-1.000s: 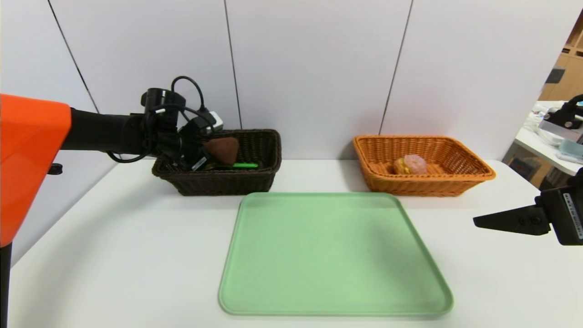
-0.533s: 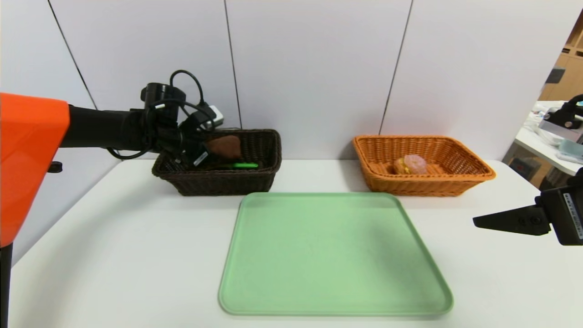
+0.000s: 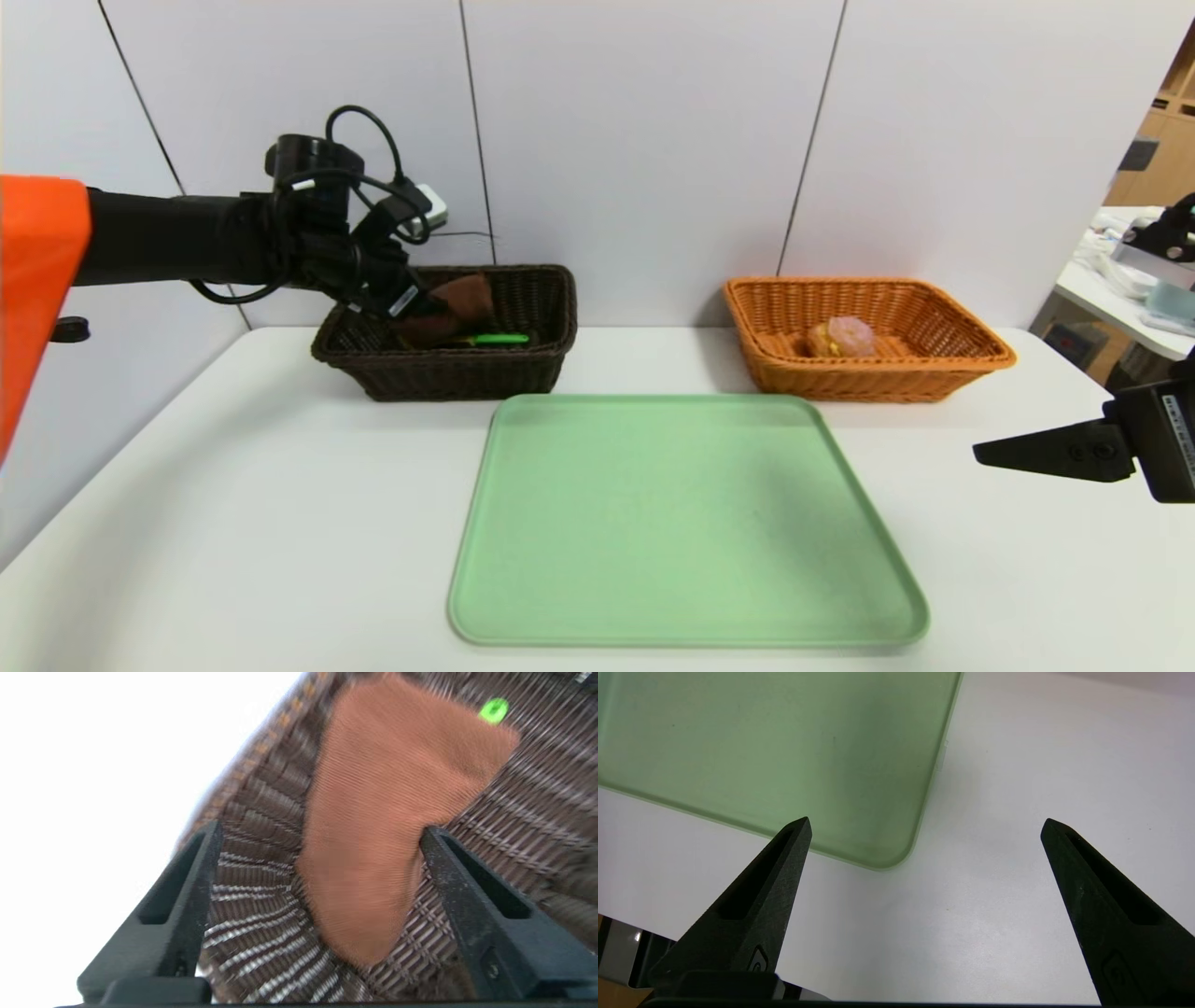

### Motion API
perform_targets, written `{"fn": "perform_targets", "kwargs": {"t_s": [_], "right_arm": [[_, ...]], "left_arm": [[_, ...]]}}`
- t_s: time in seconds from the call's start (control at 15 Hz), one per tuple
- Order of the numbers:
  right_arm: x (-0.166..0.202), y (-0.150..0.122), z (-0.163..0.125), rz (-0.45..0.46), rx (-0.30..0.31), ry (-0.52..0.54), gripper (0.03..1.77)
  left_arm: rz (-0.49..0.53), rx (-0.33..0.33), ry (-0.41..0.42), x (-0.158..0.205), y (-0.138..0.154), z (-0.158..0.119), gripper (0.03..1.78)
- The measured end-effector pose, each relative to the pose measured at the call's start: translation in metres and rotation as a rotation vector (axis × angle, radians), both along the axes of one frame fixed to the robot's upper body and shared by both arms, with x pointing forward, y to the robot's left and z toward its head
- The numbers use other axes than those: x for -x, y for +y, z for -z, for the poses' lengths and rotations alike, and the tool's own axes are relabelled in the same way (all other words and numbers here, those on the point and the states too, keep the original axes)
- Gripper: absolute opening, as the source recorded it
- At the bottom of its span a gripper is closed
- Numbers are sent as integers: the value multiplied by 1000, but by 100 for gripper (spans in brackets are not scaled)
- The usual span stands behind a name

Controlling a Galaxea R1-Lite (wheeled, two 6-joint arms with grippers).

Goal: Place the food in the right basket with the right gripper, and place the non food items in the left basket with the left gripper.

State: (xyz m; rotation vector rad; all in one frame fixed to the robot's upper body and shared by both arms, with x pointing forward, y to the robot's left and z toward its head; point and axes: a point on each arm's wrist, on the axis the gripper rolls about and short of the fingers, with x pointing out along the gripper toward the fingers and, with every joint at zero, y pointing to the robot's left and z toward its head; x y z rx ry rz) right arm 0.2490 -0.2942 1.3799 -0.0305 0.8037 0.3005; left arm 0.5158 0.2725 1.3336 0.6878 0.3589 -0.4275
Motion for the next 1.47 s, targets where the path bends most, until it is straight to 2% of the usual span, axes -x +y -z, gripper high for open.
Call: {"fn": "perform_targets", "kwargs": {"t_s": [0.33, 0.47, 0.6, 0.8, 0.93, 1.27, 1.47], "right_arm": [[5, -1, -4, -3, -7, -22, 170], [10, -2, -7, -2, -9, -41, 170], [17, -4, -11, 2, -12, -65, 170], [32, -9, -12, 13, -20, -97, 170], [45, -13, -12, 18, -23, -122, 170], [86, -25, -14, 44, -41, -224, 170], [117, -33, -2, 60, -44, -277, 170]], "left_arm": [[38, 40, -39, 53, 0, -53, 160], [9, 117, -45, 78, 3, -71, 162], [-49, 228, -6, 104, 6, -78, 164], [-185, 367, 81, 142, 13, -70, 166], [-283, 409, 108, 169, 19, -62, 167], [-391, 403, 87, 247, 34, -44, 168], [-410, 398, 83, 287, 40, -24, 169]]}}
